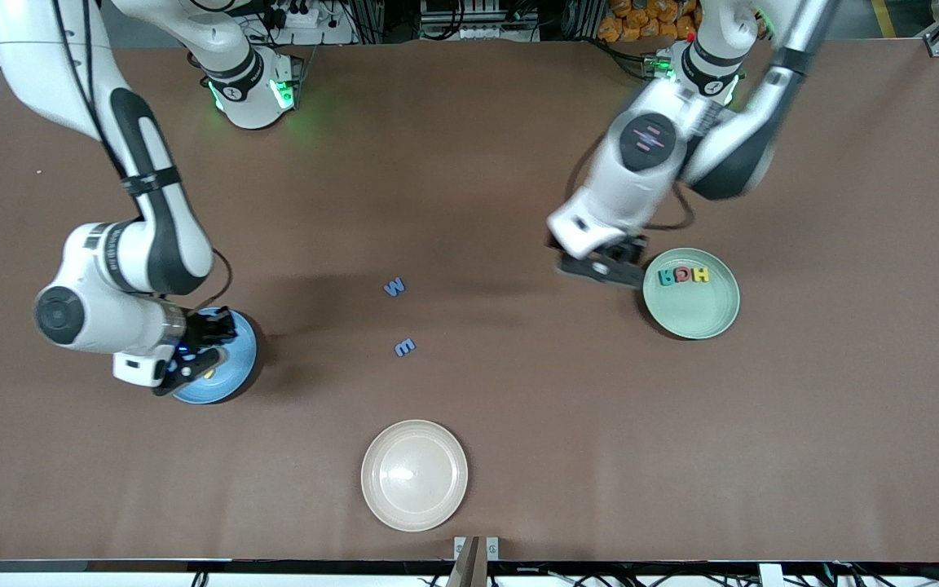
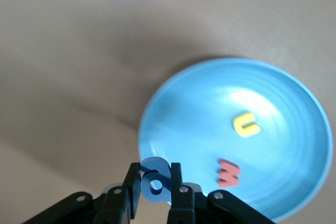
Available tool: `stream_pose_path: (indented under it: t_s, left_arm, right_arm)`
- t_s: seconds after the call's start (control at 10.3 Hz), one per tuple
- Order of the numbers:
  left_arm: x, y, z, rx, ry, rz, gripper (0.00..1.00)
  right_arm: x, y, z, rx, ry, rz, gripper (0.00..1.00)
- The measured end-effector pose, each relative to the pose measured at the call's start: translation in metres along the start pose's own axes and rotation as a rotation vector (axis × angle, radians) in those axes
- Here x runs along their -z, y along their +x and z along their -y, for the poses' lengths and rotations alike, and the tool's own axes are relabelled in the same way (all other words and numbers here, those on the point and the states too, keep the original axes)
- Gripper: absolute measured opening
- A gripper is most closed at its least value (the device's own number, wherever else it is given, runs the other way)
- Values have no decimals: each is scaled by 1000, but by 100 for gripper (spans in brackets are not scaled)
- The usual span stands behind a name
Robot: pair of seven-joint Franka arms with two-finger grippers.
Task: Sort upper and lower case letters into plates
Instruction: 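Drop the blue a on the blue plate while the left gripper reaches the M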
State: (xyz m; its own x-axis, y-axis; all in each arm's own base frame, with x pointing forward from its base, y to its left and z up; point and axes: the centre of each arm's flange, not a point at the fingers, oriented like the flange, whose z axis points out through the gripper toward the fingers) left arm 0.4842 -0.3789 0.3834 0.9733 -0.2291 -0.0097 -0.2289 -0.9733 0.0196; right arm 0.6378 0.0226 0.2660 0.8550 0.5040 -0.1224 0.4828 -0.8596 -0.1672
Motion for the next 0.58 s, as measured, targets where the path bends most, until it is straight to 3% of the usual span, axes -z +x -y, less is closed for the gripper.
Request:
stream_pose_path:
  t_s: [0.19,0.58]
  left_arm:
    - [-9,-12,-68,-18,-18,3,100]
    - [-29,-25,-159,72,-51,14,100]
  right_arm:
    - [-11,-4,-2,-3,6,17,28]
    - [-11,1,-4,0,-18,-13,76]
